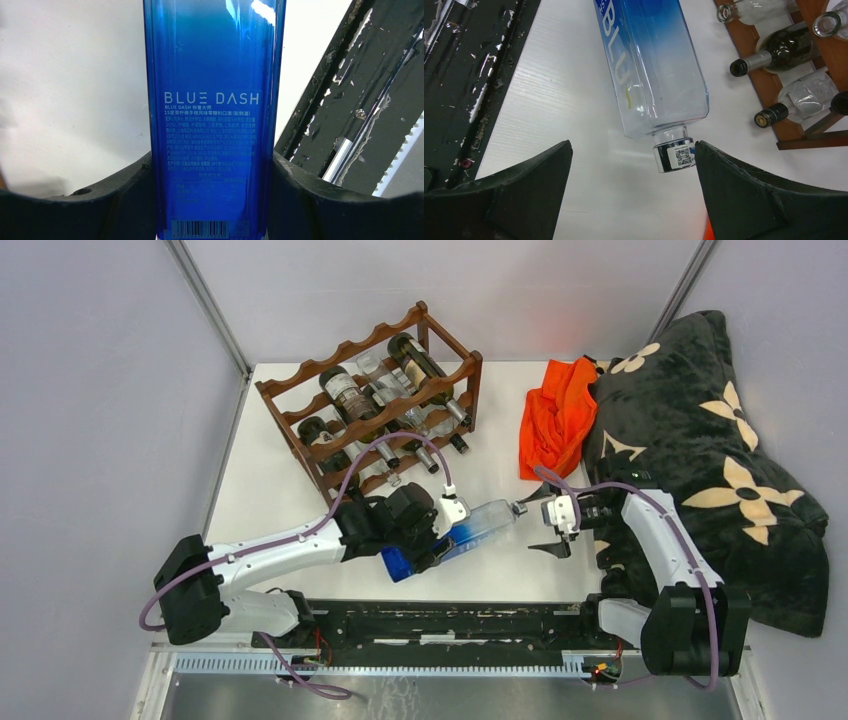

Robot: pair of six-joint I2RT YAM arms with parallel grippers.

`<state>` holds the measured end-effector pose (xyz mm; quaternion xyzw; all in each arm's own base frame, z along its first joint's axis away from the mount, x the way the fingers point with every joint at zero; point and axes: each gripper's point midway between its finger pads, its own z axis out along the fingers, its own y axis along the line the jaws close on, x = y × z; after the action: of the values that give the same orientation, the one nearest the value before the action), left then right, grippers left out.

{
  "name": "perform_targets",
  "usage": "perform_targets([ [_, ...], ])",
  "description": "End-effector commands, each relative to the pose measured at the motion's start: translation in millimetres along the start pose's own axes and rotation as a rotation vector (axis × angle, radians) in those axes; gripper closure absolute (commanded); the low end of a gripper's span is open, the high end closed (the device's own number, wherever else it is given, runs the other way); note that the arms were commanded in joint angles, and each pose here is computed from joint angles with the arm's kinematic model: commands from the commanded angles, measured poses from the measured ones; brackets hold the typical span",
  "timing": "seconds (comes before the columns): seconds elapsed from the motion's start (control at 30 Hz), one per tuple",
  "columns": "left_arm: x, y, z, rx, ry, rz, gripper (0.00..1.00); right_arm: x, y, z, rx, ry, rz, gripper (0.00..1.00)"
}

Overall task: Put the wine bottle on the wine rack
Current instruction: Adjust the wine bottle at the center of the board, then pick up the wine bottle from the center of the board.

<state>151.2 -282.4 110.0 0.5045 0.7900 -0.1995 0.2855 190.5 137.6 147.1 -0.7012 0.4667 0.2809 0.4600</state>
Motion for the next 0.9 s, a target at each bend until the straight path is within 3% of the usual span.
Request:
perform_targets([
  [0.0, -52.5, -4.4, -17.2, 0.029, -0.215, 0.057, 0.98, -7.3, -6.0, 3.5, -0.025, 0.004, -0.054, 0.02],
  [0.6, -50.1, -4.9, -15.7, 0.038, -0.202, 0.09, 0.98, -5.2, -12.6, 30.3, -0.088, 0.083, -0.072, 0.02],
  [0.87, -53.1, -6.9, -13.1, 0.054, -0.201, 0.103, 0.98, 3.0, -31.3, 36.6, -0.034, 0.152, -0.022, 0.02],
])
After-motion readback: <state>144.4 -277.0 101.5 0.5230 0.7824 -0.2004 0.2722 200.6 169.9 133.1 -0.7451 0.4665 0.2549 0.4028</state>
